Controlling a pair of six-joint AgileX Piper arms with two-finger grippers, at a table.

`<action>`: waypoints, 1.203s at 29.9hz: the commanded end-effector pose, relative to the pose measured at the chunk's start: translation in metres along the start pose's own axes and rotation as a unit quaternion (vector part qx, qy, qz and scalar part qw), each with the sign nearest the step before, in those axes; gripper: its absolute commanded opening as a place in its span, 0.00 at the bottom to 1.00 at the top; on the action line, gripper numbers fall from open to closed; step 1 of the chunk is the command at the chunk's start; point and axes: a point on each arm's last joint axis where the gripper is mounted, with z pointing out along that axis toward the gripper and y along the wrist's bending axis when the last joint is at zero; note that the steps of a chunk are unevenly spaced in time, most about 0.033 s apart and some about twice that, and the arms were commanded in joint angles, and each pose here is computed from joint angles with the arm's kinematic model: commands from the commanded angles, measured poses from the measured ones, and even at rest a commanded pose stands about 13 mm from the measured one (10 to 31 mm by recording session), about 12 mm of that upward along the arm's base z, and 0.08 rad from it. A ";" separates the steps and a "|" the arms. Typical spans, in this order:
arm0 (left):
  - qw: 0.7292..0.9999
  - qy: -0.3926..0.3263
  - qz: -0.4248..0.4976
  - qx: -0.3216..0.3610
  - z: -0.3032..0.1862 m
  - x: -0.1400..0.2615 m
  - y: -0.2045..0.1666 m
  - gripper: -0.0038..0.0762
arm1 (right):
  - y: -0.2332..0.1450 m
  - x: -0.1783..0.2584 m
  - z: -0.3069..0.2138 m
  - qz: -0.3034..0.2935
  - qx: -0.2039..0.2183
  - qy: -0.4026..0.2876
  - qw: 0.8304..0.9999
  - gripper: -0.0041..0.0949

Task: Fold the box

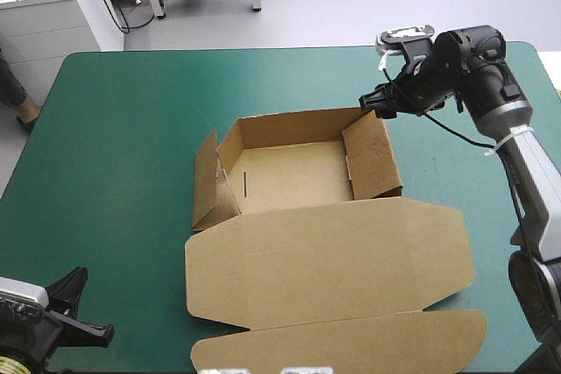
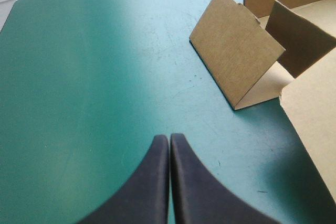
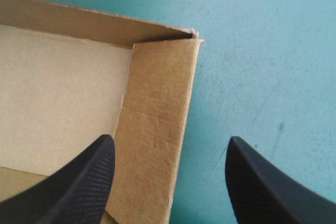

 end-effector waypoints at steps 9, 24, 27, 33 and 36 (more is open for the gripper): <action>0.999 -0.037 -0.004 -0.002 -0.003 -0.013 0.001 0.04 | -0.004 0.024 0.020 -0.007 0.011 0.058 0.998 0.63; 0.999 -0.037 -0.004 -0.001 -0.003 -0.013 0.001 0.04 | -0.002 0.027 0.098 0.017 -0.028 0.147 0.989 0.61; 0.999 -0.037 -0.004 -0.001 -0.003 -0.013 0.001 0.04 | -0.001 0.026 0.100 0.021 -0.034 0.147 0.988 0.53; 0.999 -0.037 -0.004 -0.001 -0.003 -0.013 0.001 0.04 | -0.002 0.026 0.099 0.021 -0.029 0.147 0.988 0.21; 0.999 -0.037 -0.004 -0.001 -0.003 -0.013 0.001 0.04 | -0.002 0.026 0.099 0.021 -0.029 0.147 0.988 0.02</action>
